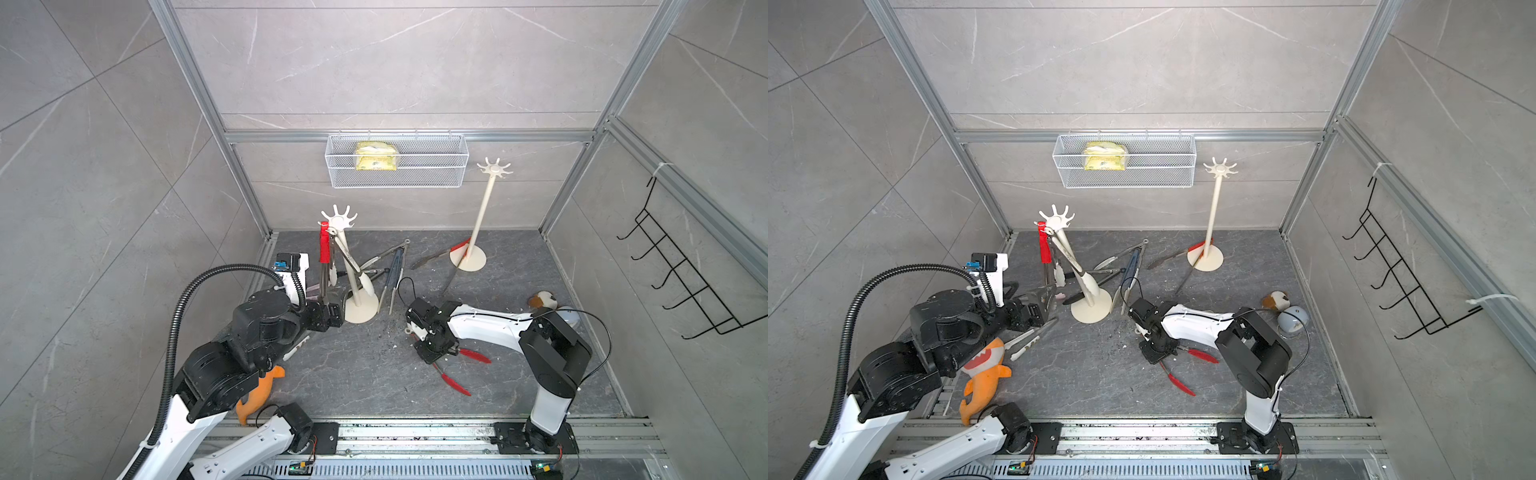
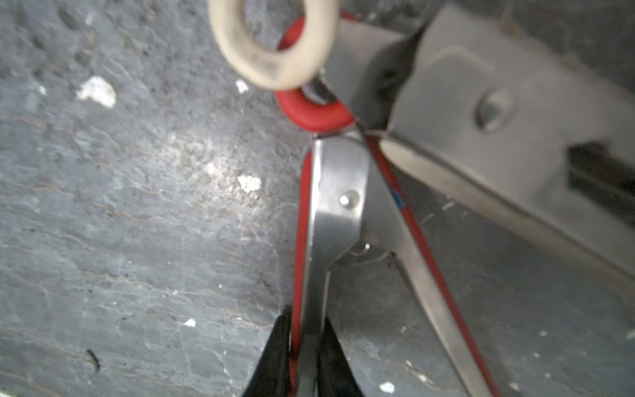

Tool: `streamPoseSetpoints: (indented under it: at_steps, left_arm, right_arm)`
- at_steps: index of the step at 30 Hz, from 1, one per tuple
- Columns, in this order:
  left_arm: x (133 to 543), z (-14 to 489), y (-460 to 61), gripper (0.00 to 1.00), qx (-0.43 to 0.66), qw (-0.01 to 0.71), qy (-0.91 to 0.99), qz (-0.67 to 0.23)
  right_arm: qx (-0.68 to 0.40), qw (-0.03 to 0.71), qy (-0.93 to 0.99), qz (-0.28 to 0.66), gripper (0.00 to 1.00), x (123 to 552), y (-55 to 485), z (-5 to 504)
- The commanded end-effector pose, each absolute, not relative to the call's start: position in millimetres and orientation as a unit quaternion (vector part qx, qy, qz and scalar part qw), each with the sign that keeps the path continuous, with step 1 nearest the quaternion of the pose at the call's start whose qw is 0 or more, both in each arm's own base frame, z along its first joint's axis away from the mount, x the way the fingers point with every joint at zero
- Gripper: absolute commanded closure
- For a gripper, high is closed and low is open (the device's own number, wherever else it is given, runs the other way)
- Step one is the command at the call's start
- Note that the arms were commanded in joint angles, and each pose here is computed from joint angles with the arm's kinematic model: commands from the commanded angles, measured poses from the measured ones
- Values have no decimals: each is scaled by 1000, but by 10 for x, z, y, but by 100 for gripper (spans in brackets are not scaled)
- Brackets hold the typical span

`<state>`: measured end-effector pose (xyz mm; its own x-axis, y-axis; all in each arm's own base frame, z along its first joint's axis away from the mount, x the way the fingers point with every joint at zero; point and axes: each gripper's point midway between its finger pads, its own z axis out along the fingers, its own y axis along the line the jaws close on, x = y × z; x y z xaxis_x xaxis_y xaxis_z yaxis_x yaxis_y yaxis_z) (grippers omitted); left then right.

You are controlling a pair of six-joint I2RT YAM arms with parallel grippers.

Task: Hang food tongs on kitchen utensil racks
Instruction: Pick up the food tongs from the center of the board.

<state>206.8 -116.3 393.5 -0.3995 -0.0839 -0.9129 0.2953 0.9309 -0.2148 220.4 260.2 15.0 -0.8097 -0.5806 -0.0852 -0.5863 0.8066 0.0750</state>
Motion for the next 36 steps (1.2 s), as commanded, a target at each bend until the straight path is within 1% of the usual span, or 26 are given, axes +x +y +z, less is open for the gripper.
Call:
streamPoseSetpoints:
  at_steps: [1,9,17,23,28,36]
  left_arm:
    - [2077,4095,-1202,1,73,563,802,-185]
    - [2050,4123,-1189,1,76,569,797,-189]
    - [2037,4115,-1202,1,81,570,794,-193]
    - [2044,4103,-1198,1,79,570,795,-191]
    - [2038,4112,-1174,1,77,573,793,-190]
    - [2032,4089,-1158,1,73,572,795,-189]
  right_arm:
    - [-321,28,946,38,88,2233,2607,94]
    - [-336,30,938,77,93,2189,2732,182]
    - [-347,40,925,151,93,2117,2968,360]
    - [-352,48,918,176,92,2109,3052,453]
    - [-355,53,907,219,92,2051,3163,561]
    - [-360,62,898,244,93,2052,3260,715]
